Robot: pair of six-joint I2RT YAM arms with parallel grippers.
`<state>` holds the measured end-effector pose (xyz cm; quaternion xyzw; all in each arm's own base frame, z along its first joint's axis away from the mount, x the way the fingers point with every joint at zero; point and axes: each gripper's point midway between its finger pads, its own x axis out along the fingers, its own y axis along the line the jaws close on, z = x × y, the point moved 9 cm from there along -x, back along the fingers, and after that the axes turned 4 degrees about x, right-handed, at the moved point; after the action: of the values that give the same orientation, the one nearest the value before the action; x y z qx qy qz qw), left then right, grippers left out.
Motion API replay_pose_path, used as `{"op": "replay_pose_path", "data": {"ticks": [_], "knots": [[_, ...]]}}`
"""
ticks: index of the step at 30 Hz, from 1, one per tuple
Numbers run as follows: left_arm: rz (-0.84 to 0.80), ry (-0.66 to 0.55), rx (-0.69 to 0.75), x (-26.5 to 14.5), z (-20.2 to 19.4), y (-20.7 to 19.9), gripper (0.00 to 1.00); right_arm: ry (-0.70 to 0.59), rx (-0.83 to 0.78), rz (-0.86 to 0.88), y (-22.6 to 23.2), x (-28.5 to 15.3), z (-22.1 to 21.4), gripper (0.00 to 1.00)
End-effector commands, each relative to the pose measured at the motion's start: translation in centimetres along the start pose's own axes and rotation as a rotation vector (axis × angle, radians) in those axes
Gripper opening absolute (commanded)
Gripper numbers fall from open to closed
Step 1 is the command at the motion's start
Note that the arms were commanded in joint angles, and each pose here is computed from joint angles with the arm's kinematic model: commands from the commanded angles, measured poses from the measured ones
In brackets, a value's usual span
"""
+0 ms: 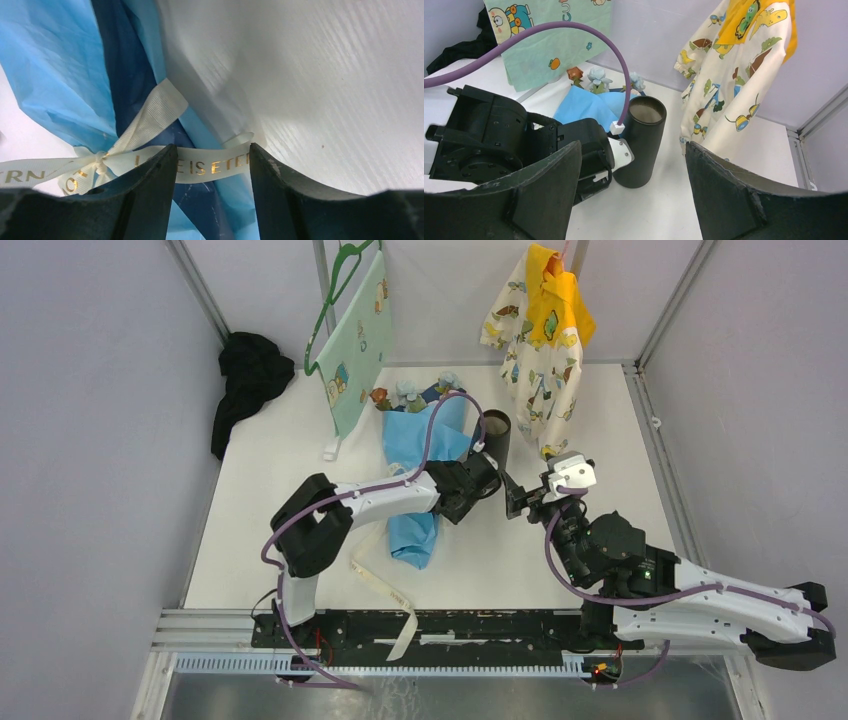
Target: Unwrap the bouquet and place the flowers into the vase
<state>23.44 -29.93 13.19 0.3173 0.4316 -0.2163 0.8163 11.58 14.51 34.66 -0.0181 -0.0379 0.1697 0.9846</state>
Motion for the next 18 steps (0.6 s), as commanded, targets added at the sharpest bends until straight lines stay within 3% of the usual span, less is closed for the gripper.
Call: {"op": "replay_pose_path", "data": {"ticks": [1,5,18], "knots": [[0.001,-0.007,-0.002,-0.6,-0.3,-0.7,0.61,-0.02,0.048,-0.011,0.2,0.1,0.3,0.82],[0.014,0.01,0.0,0.3,-1.1,-1.1,0.57,-0.022,0.061,-0.002,0.3,0.1,0.2,0.81],[0.143,-0.071,-0.086,-0.3,0.3,0.1,0.21,-0.036,0.095,-0.014,0.0,-0.1,0.0,0.81]]}}
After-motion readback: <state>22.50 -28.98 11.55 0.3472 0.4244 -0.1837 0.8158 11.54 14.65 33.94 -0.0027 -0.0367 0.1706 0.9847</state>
